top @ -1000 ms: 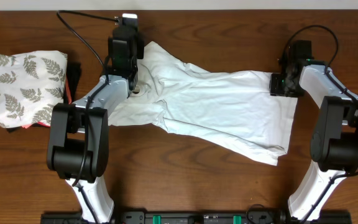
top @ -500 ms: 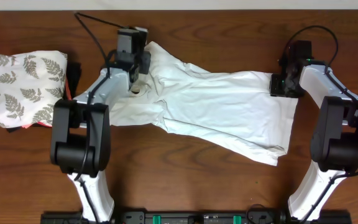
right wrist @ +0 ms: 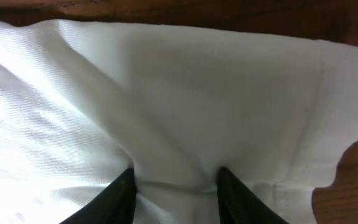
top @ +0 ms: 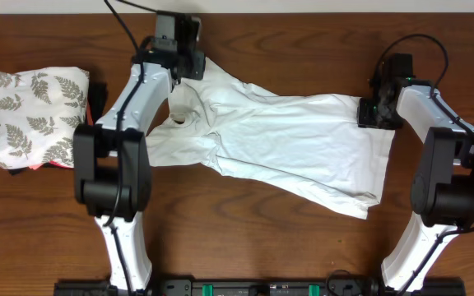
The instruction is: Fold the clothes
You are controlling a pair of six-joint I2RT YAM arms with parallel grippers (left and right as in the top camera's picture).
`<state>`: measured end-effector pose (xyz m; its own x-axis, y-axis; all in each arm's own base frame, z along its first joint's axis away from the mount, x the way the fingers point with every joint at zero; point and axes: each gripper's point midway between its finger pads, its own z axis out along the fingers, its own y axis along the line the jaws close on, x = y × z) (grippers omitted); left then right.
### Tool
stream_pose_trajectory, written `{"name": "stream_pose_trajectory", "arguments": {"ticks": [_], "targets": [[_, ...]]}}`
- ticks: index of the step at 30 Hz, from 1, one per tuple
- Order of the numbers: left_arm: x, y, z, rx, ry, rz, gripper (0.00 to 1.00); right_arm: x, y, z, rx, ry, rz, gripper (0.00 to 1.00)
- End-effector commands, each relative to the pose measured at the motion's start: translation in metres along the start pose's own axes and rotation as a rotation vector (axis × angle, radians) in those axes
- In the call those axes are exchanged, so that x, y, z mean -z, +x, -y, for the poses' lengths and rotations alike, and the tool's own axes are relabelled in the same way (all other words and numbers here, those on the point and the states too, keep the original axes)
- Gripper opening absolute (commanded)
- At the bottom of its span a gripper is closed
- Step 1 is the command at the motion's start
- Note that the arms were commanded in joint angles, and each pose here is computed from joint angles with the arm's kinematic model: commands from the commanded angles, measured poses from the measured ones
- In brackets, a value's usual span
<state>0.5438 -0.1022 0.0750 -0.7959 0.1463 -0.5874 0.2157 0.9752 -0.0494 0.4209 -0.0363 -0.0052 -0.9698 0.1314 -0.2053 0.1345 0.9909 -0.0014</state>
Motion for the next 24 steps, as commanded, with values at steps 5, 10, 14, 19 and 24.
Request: {"name": "stream_pose_trajectory", "arguments": {"ticks": [5,10,14,19,24], "targets": [[-0.041,0.041,-0.003,0.027,0.016,-0.117,0.06,-0.035,0.054,0.009,-0.034,0.019,-0.186,0.41],[-0.061,0.055,-0.008,0.026,0.01,-0.141,0.06,-0.035,0.054,0.009,-0.034,0.019,-0.184,0.4],[-0.083,0.061,-0.012,0.026,0.0,-0.125,0.06,-0.037,0.042,0.009,-0.035,0.016,-0.135,0.41],[-0.097,0.038,-0.022,0.017,-0.05,-0.006,0.06,-0.039,0.0,0.007,-0.037,0.007,0.034,0.41],[-0.096,0.008,-0.023,0.01,-0.052,0.118,0.06,-0.035,-0.046,0.005,-0.039,-0.004,0.223,0.39]]}}
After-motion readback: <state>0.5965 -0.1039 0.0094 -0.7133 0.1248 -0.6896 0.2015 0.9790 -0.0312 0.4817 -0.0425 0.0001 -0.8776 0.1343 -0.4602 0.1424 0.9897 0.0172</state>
